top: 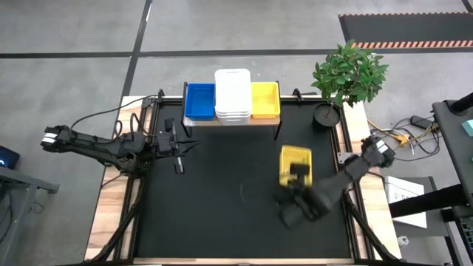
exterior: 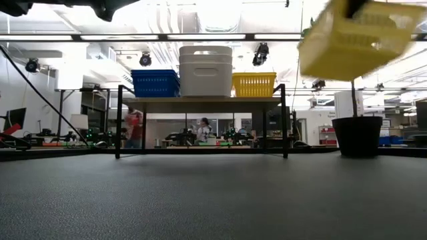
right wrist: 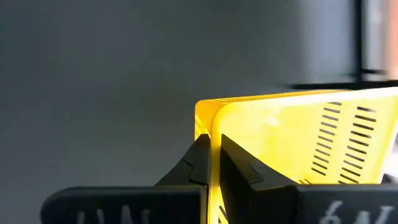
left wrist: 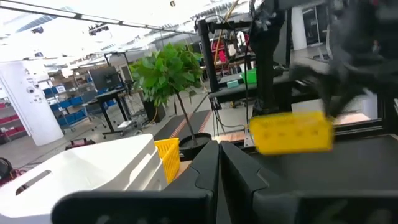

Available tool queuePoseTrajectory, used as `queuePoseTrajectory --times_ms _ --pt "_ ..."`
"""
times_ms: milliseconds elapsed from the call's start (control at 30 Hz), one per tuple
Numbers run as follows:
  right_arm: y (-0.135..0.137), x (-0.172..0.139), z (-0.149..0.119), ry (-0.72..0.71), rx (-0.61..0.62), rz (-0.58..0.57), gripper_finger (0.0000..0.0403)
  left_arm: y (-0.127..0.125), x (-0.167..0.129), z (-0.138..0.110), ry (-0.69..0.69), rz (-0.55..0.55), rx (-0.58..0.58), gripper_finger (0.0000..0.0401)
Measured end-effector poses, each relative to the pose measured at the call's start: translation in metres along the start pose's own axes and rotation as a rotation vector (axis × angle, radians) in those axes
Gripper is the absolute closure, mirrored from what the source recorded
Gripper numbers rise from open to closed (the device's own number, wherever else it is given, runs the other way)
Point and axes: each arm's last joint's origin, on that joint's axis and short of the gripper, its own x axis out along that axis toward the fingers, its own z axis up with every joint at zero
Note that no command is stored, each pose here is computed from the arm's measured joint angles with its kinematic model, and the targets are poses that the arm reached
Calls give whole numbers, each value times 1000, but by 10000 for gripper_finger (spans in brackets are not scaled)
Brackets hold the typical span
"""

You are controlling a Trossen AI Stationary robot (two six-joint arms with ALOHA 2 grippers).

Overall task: Stack baskets on shelf by color
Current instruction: Stack the yellow bin on the yellow bins on the shelf

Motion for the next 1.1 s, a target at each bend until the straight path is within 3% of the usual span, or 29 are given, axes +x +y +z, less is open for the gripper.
queuePoseTrajectory --times_ms 67,267,433,633,833,1100 --pt "-26 -11 15 23 30 -5 393 0 0 -1 5 -2 2 401" --pt "-102 -45 55 -154 43 89 394 -1 0 -5 17 -5 8 401" --pt "-168 -55 74 -246 60 19 394 0 -1 -2 2 -1 30 401" --pt "-232 -50 75 -230 108 -69 394 1 -2 2 -33 11 49 401" --pt "-267 -29 69 -123 116 -116 394 2 -2 2 -38 13 73 401" --pt "-286 -20 66 -93 94 -84 394 1 -2 2 -37 13 74 401"
